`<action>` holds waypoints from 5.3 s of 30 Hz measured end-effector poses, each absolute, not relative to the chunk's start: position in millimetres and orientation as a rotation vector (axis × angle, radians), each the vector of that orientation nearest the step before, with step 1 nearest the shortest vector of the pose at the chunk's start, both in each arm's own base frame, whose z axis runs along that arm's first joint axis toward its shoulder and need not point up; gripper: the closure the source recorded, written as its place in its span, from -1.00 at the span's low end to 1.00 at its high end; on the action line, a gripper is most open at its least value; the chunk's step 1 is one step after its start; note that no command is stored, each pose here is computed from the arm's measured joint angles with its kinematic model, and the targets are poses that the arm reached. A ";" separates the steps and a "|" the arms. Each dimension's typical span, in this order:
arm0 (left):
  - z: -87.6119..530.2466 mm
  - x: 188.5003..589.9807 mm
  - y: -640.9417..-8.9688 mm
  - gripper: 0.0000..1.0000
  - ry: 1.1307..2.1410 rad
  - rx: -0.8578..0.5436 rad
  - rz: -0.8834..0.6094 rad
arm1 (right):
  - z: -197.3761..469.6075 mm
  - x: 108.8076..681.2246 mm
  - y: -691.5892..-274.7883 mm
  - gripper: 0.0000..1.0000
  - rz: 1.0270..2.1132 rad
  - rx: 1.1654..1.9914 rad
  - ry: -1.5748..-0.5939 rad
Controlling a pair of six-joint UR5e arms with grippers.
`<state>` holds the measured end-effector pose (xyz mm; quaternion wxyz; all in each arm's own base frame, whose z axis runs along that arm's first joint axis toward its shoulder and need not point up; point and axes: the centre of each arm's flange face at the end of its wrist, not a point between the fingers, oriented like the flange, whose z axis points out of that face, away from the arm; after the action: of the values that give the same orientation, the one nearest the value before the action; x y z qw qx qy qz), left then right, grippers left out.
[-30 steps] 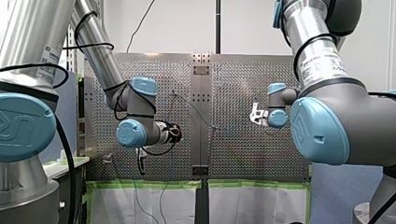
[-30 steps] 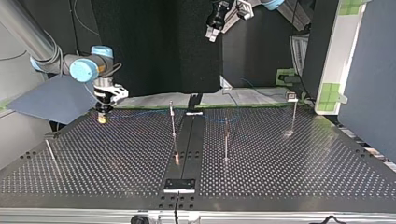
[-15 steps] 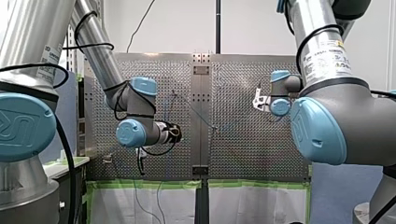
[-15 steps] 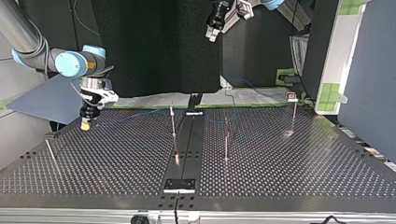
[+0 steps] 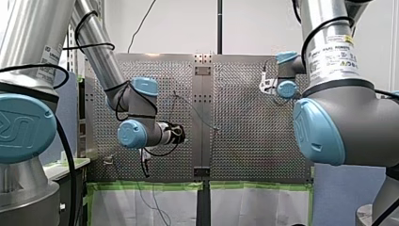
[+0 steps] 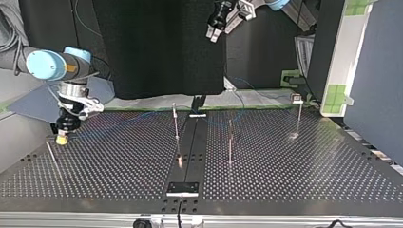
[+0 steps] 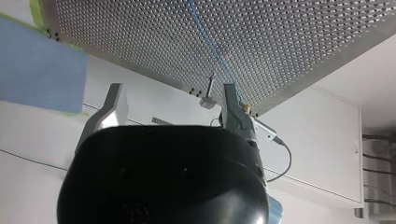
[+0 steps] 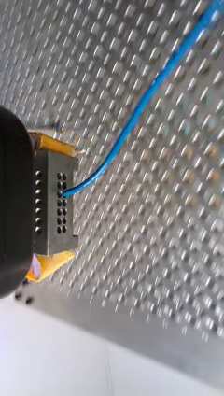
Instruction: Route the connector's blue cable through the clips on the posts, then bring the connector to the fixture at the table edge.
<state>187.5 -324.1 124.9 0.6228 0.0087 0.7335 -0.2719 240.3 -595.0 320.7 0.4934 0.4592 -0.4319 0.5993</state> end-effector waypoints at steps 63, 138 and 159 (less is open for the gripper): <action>125.2 190.3 -319.8 -1.00 1.693 0.031 -0.531 | 296.0 128.5 -632.6 1.00 1.337 1.406 -1.041; 123.5 189.4 -317.8 -1.00 1.709 0.064 -0.489 | 284.1 116.2 -665.2 1.00 1.481 1.502 -0.948; 123.5 189.6 -317.6 -1.00 1.710 0.065 -0.488 | 278.6 116.1 -667.2 1.00 1.484 1.503 -0.949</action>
<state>189.6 -317.6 123.5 0.6295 0.0284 0.7467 -0.2129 116.1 -667.2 278.6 0.4013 0.5946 -0.3752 0.5870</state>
